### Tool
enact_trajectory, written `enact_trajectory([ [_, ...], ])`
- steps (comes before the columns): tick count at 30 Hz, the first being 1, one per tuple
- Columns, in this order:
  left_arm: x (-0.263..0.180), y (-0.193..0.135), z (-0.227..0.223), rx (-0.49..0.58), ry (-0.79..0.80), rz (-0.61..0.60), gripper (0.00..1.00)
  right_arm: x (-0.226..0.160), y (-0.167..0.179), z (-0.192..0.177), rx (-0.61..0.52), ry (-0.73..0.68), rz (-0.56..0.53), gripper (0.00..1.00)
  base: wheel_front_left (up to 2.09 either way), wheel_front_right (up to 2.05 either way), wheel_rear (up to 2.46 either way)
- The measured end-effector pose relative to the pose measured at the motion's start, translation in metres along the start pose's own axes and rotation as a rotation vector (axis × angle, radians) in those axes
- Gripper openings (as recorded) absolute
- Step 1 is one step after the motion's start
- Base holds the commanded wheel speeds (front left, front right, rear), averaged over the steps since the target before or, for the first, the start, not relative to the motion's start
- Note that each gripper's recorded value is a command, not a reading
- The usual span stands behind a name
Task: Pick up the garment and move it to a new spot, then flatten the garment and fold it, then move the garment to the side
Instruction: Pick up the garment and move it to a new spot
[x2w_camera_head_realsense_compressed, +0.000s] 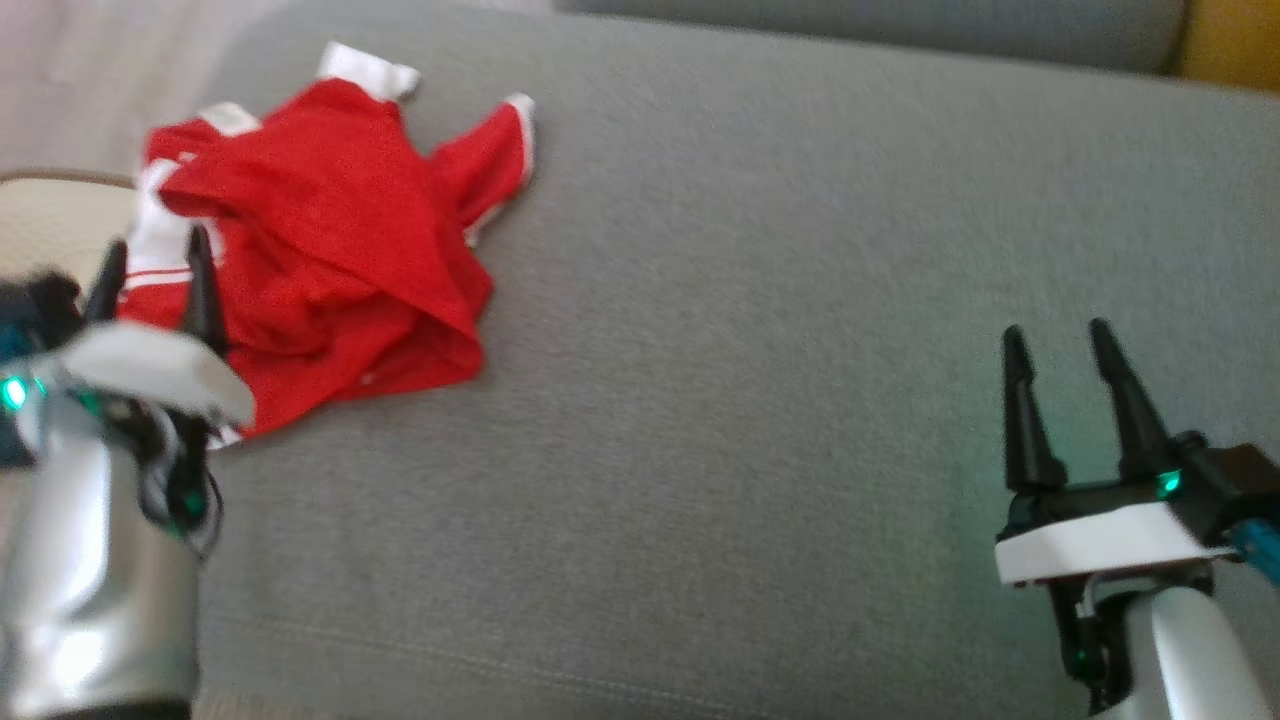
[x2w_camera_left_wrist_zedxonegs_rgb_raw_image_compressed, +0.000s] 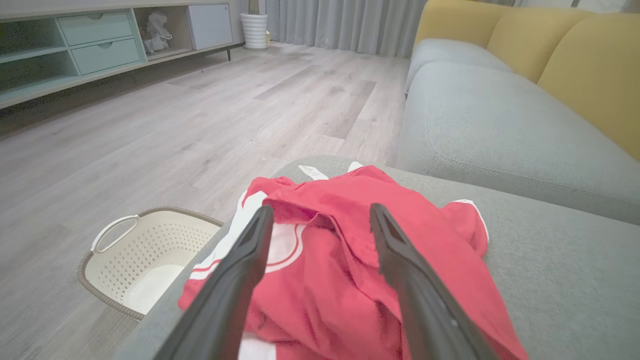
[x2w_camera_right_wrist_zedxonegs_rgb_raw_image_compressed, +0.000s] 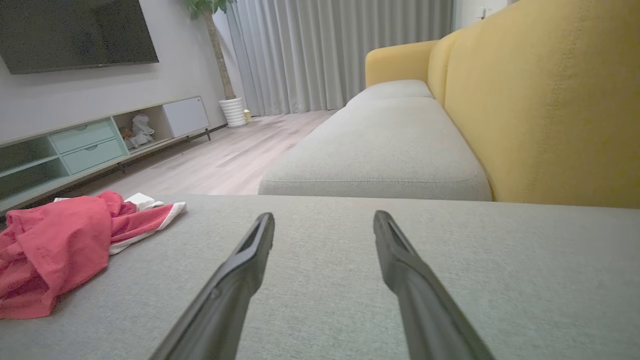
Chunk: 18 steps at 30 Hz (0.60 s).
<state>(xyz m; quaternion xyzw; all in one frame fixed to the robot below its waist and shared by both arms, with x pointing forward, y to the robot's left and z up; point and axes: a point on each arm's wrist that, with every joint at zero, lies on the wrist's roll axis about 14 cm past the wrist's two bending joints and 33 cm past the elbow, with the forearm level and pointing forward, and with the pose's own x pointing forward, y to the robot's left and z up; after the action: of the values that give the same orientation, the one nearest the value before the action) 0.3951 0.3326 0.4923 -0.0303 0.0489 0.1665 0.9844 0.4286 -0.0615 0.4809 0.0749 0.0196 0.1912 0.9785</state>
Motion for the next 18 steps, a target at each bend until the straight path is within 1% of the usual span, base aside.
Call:
enact_trajectory([
  [3, 0.031, -0.007, -0.011, 0.008, 0.104, -0.013, 1.0, -0.001, -0.018, -0.004, 0.001, 0.014, -0.047, 1.0, 0.0, 0.0, 0.0],
  [8, 0.07, -0.013, -0.032, 0.033, 0.246, -0.011, 1.0, -0.003, -0.037, -0.017, -0.001, 0.053, -0.095, 1.0, 0.0, 0.0, 0.0],
  [14, 0.092, -0.007, -0.063, 0.074, 0.367, 0.033, 1.0, -0.004, -0.055, -0.025, 0.007, 0.068, -0.143, 1.0, 0.0, 0.0, 0.0],
  [17, 0.097, -0.009, -0.075, 0.096, 0.414, 0.033, 1.0, -0.005, -0.062, -0.027, 0.005, 0.072, -0.162, 1.0, 0.0, 0.0, 0.0],
  [18, 0.098, -0.01, -0.078, 0.098, 0.427, 0.032, 0.7, -0.006, -0.064, -0.027, 0.006, 0.073, -0.168, 1.0, 0.0, 0.0, 0.0],
])
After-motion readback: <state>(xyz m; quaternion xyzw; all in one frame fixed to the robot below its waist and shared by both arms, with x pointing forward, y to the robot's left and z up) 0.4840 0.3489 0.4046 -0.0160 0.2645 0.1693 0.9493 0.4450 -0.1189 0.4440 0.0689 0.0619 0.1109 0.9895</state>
